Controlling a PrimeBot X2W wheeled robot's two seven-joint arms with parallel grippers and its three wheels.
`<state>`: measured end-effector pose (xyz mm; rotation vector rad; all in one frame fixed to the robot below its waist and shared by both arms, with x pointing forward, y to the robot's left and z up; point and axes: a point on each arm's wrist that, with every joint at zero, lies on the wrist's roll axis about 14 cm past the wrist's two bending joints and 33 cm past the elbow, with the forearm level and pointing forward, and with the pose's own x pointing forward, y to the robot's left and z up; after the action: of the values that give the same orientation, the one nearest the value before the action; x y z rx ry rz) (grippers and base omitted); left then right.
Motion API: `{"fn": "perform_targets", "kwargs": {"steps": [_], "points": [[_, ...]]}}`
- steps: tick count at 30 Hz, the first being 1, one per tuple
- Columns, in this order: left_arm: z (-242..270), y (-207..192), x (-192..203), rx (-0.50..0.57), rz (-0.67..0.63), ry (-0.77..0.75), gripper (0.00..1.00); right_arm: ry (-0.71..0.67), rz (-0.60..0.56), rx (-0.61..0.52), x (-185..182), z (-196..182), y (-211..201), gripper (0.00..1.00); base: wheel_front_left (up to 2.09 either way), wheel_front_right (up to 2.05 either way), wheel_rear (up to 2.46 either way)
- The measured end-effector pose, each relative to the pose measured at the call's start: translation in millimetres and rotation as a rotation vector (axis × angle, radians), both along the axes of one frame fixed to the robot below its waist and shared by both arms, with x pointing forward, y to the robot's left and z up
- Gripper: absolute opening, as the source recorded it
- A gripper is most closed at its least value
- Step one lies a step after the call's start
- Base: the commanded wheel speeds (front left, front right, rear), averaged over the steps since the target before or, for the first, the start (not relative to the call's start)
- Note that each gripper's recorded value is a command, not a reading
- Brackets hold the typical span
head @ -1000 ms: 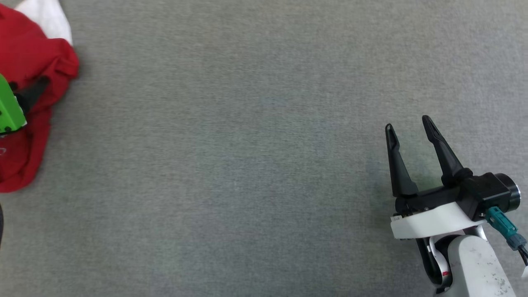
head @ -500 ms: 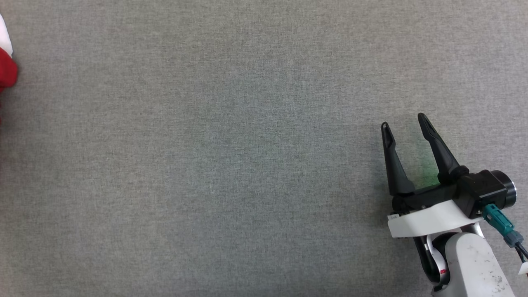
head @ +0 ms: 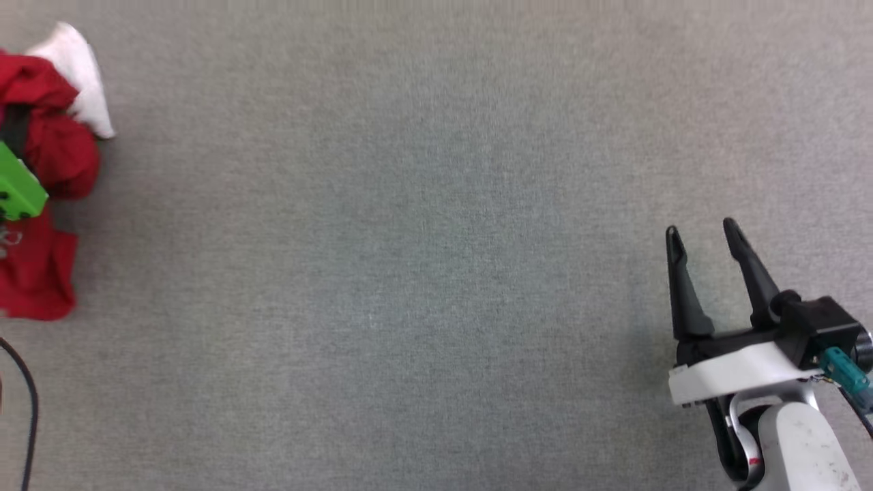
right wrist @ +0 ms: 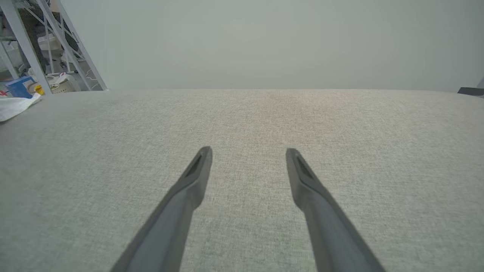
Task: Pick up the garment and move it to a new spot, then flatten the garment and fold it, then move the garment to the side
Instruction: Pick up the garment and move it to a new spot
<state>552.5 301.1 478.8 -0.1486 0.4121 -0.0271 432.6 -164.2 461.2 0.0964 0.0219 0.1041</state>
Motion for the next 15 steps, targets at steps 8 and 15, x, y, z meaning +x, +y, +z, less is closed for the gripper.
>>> {"fn": "perform_targets", "kwargs": {"steps": [8,15], "points": [[87,-38,-21,0.075,-0.128,-0.272,0.00,-0.081,-0.011,0.013,-22,36,-3,1.00,0.00,0.00,0.00],[156,-104,-46,0.029,-0.285,-0.468,0.00,-0.163,-0.044,0.012,-40,68,-14,1.00,0.00,0.00,0.00]]}}
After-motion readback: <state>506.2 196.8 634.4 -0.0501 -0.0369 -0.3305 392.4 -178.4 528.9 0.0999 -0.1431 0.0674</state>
